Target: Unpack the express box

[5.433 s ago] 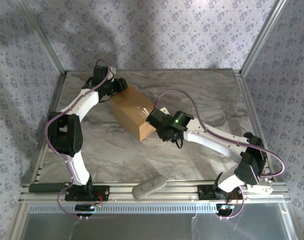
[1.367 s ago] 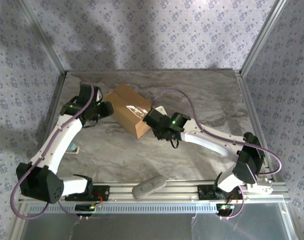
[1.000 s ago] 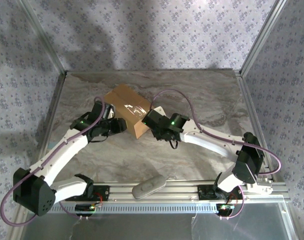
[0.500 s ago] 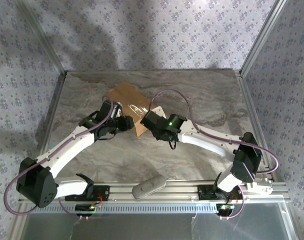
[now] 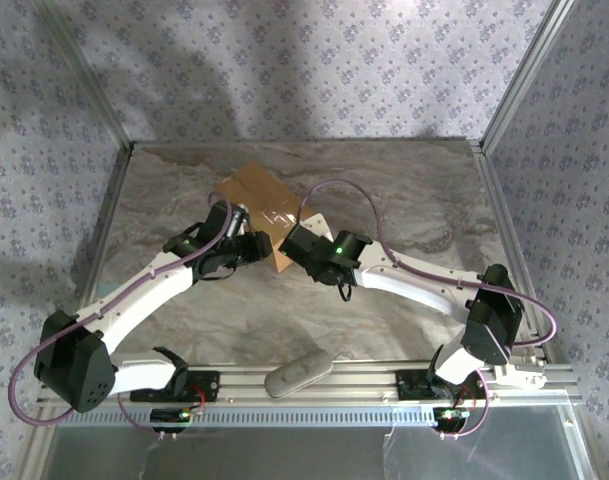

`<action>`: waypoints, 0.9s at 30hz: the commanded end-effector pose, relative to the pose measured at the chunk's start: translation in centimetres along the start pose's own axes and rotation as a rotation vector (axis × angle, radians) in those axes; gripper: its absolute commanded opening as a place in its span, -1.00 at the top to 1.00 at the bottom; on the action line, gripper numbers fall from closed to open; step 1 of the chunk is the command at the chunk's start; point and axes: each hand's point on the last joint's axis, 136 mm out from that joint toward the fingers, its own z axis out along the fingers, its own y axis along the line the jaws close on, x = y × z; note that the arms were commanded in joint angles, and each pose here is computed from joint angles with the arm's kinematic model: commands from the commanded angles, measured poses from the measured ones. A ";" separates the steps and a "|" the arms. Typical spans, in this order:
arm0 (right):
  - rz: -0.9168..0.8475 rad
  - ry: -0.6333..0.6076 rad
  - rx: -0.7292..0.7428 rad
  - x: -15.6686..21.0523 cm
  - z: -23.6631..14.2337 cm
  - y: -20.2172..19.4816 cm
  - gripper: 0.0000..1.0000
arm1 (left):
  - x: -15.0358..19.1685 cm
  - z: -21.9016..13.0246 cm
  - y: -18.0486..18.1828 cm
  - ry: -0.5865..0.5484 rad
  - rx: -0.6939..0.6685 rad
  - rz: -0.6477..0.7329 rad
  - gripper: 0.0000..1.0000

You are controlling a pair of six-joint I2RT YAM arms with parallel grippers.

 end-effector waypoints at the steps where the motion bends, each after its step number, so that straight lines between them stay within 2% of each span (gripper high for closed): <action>1: -0.051 -0.019 -0.131 -0.5 -1.4 3.7 1.00 | -0.3 0.6 -2.4 -0.007 0.069 0.011 -0.02; 27: -0.087 -0.033 -0.289 0.2 -2.3 6.6 1.00 | -1.1 1.0 -4.1 -0.019 0.095 0.017 -0.02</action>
